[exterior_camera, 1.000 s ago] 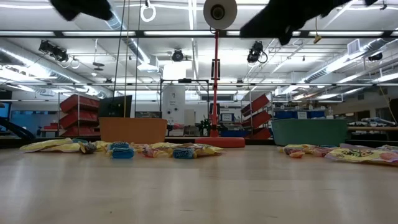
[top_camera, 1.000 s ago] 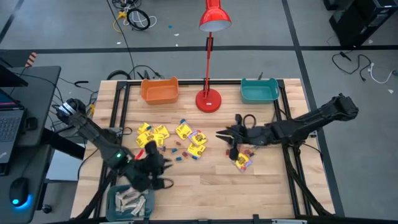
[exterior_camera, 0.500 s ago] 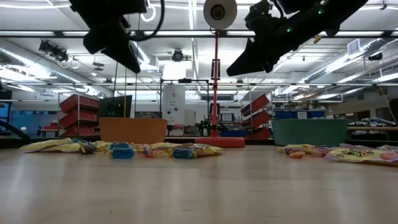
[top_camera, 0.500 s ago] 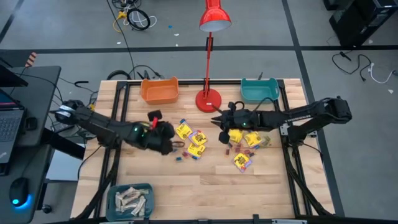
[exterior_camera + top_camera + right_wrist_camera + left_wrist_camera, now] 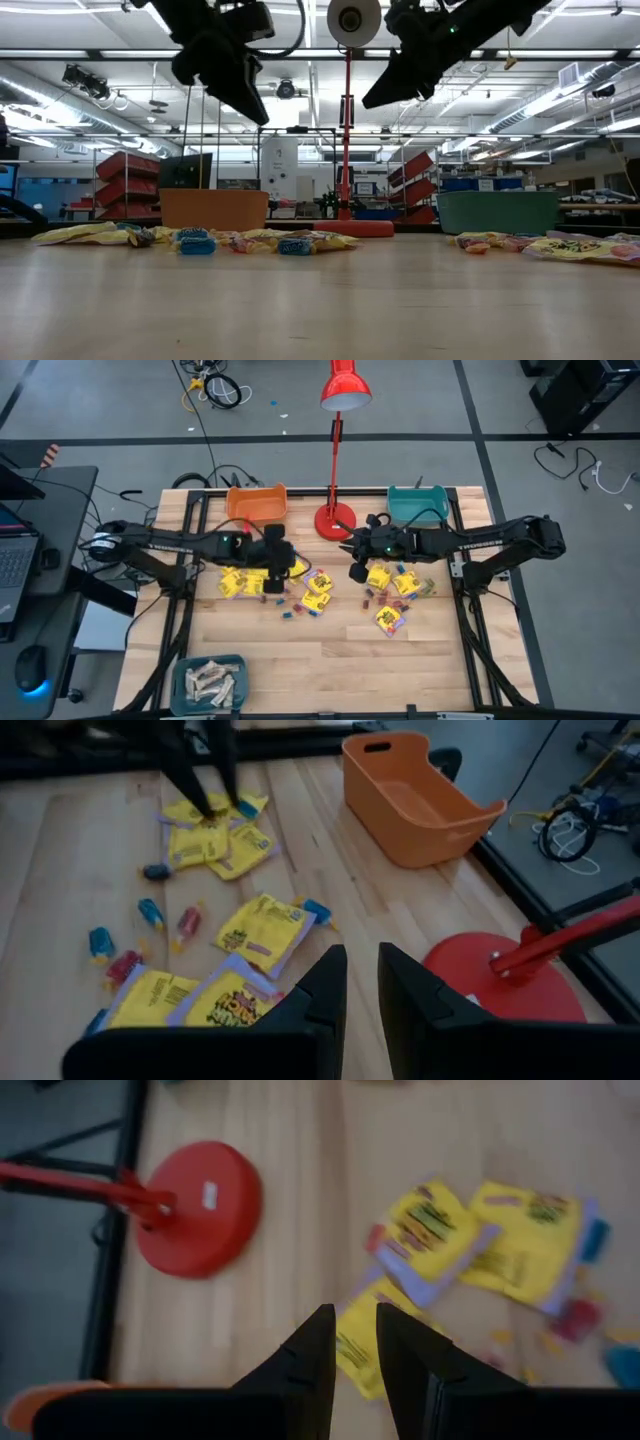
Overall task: Sort candy
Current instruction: Put the small blue candy into the green bin
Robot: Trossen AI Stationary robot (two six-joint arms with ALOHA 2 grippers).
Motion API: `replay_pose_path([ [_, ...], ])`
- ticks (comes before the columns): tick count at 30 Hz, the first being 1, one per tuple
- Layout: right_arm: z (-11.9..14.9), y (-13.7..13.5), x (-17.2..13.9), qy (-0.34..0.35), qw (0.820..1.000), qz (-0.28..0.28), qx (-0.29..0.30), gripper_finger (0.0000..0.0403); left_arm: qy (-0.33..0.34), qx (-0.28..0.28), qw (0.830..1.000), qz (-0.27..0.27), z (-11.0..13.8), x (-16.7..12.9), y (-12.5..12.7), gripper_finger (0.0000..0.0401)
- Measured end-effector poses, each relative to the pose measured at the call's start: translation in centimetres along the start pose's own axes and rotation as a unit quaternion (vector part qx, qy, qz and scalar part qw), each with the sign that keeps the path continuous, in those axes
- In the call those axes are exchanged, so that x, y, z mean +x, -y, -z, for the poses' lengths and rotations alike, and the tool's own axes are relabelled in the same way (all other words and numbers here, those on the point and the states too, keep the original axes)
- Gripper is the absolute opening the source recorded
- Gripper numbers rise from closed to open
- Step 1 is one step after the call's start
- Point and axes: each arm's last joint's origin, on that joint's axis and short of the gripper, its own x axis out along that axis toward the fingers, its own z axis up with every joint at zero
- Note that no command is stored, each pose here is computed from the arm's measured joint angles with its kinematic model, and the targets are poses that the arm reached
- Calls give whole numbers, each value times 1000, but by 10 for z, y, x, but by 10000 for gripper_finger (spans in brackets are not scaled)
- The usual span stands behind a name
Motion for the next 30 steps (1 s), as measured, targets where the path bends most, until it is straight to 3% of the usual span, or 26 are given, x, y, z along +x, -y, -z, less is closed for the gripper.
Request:
replay_pose_path([
  [3, -3, 0, -2, -5, 1000, 1, -2, 48, 17, -3, 1000, 19, 0, 3, -11, 78],
  [10, -4, 2, -6, -48, 999, 12, 1, 48, 106, -4, 986, 129, 7, 18, -15, 78],
  [20, 6, 6, -18, -175, 983, 38, 30, 48, 203, -36, 971, 123, 32, 42, 0, 78],
  [30, 32, 6, -35, -342, 938, 15, 50, 48, 279, -88, 949, 117, 48, 37, 5, 64],
])
